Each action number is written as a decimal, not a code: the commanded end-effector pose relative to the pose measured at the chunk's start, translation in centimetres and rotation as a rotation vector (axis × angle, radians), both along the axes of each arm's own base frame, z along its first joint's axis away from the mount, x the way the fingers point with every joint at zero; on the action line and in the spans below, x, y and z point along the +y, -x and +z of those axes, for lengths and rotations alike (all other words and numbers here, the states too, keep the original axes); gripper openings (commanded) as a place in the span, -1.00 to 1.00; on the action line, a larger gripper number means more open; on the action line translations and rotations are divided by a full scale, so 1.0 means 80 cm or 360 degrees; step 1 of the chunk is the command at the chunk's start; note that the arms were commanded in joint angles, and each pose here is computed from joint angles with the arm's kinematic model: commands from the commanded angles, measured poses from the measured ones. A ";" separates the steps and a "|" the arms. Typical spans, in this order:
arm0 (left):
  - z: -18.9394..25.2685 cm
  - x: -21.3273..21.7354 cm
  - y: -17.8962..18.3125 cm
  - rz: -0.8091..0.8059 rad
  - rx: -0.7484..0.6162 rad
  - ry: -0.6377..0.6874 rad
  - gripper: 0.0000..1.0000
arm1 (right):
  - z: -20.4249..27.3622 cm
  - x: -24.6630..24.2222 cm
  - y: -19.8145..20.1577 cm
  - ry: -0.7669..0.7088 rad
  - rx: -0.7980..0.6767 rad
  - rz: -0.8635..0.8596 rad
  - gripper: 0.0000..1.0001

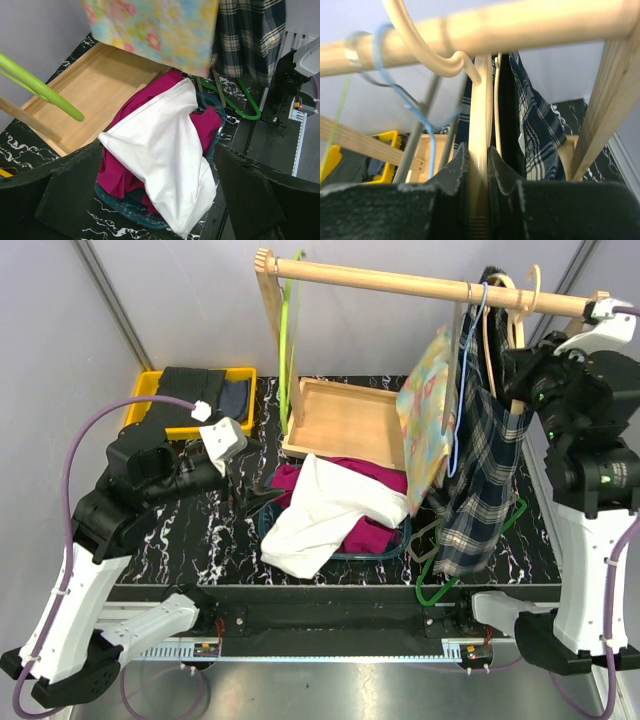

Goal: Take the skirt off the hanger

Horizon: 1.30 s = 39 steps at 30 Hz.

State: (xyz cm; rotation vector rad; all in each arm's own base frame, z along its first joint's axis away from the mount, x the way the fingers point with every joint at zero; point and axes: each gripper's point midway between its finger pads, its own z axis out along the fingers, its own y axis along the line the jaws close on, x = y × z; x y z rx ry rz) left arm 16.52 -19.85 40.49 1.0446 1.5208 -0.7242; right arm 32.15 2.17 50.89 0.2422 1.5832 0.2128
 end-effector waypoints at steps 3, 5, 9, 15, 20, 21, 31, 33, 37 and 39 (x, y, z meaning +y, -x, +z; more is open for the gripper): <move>0.042 -0.003 0.000 -0.0016 -0.0095 0.0130 0.98 | 0.092 0.030 -0.082 0.0042 -0.0308 0.0139 -1.00; 0.037 0.001 0.000 0.0009 -0.0097 0.0120 0.98 | 0.122 0.031 -0.092 0.0032 -0.0402 0.0135 -1.00; 0.023 0.007 0.003 0.0031 -0.0103 0.0089 0.98 | 0.124 0.032 -0.128 0.0029 -0.0419 0.0117 -1.00; 0.022 0.006 0.001 0.0026 -0.0096 0.0084 0.98 | 0.130 0.017 -0.104 0.0089 -0.0439 0.0034 -1.00; 0.029 0.005 0.002 0.0019 -0.0092 0.0102 0.97 | 0.115 -0.005 -0.059 0.0175 -0.0393 -0.0076 -1.00; 0.034 0.007 0.003 0.0025 -0.0102 0.0112 0.98 | 0.100 -0.009 -0.057 0.0193 -0.0343 -0.0098 -1.00; 0.061 0.005 0.011 -0.0012 -0.0118 0.0182 0.98 | 0.064 -0.010 0.098 0.0186 -0.0400 0.0007 -1.00; 0.069 0.003 0.014 -0.0026 -0.0111 0.0204 0.98 | 0.060 0.023 0.127 0.0180 -0.0454 0.0258 -1.00; 0.078 -0.001 0.019 -0.0067 -0.0095 0.0238 0.98 | 0.102 0.073 0.235 0.0143 -0.0702 0.0687 -1.00; 0.080 -0.002 0.018 -0.0068 -0.0084 0.0248 0.98 | 0.151 0.083 0.296 0.0092 -0.0882 0.0818 -1.00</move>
